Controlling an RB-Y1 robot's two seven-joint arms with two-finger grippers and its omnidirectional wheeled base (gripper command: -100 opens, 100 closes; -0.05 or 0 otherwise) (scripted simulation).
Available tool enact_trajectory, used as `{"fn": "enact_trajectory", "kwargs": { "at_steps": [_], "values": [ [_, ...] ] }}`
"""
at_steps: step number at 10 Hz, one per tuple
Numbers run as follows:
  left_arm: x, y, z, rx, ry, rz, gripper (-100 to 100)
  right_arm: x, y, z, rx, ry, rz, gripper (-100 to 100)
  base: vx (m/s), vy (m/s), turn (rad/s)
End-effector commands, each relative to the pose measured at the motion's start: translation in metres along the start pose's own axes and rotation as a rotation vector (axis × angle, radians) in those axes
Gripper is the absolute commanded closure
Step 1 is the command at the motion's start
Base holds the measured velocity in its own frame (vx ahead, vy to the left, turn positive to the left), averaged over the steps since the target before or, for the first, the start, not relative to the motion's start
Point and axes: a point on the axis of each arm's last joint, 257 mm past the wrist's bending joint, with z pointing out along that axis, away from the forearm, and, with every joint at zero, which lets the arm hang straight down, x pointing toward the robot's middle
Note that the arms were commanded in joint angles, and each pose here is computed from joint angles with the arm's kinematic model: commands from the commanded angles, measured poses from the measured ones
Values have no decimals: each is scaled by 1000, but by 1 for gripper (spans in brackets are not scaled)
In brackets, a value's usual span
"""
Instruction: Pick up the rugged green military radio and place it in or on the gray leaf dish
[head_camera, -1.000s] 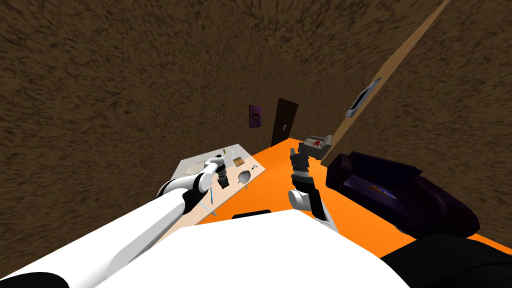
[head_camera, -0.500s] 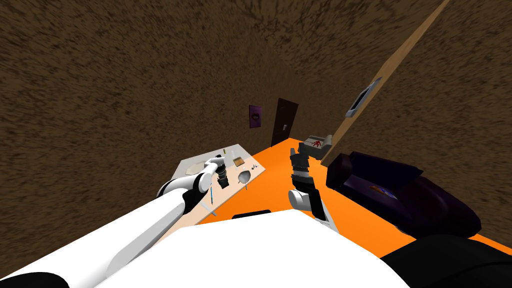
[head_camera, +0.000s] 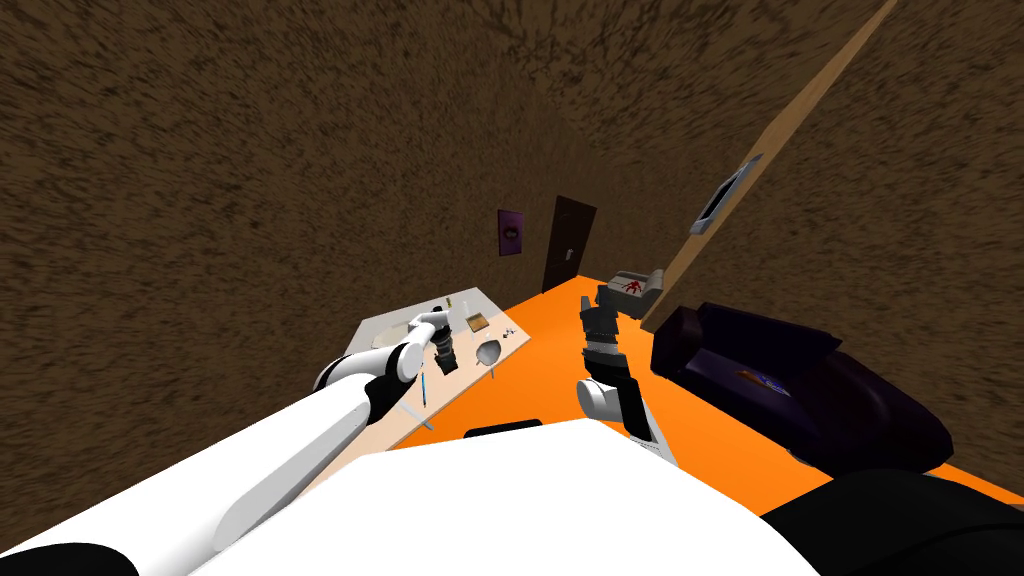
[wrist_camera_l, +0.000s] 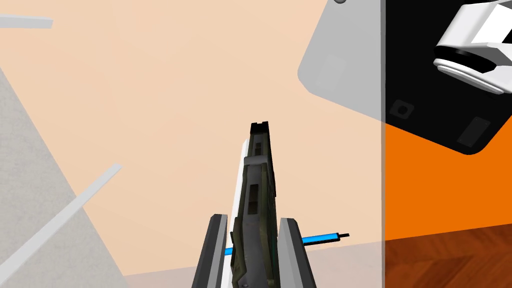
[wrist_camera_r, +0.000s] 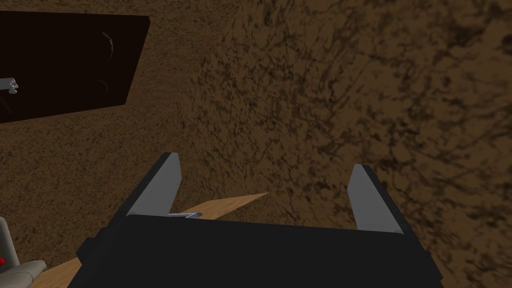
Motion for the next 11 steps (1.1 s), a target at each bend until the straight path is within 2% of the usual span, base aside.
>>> {"fn": "enact_trajectory", "kwargs": {
  "at_steps": [1,2,5,8,9,10,11],
  "values": [
    [0,0,0,0,0,0,0,0,0,0,0,0,0,0,0,0,0],
    [-5,-7,5,36,-6,14,100,0,0,0,0,0,0,0,-22,-72,-114],
    [-13,-16,12,85,-18,34,100,0,0,0,0,0,0,0,-27,-135,-86],
    [-27,-25,21,137,-41,62,100,0,0,0,0,0,0,0,-9,-60,-62],
    [-26,-29,20,153,-39,63,100,0,0,0,0,0,0,0,-10,-54,-56],
    [-36,-36,24,188,-56,79,100,0,0,0,0,0,0,0,0,-66,-79],
    [-36,-37,24,193,-55,79,100,0,0,0,0,0,0,0,6,-58,-50]
  ]
}}
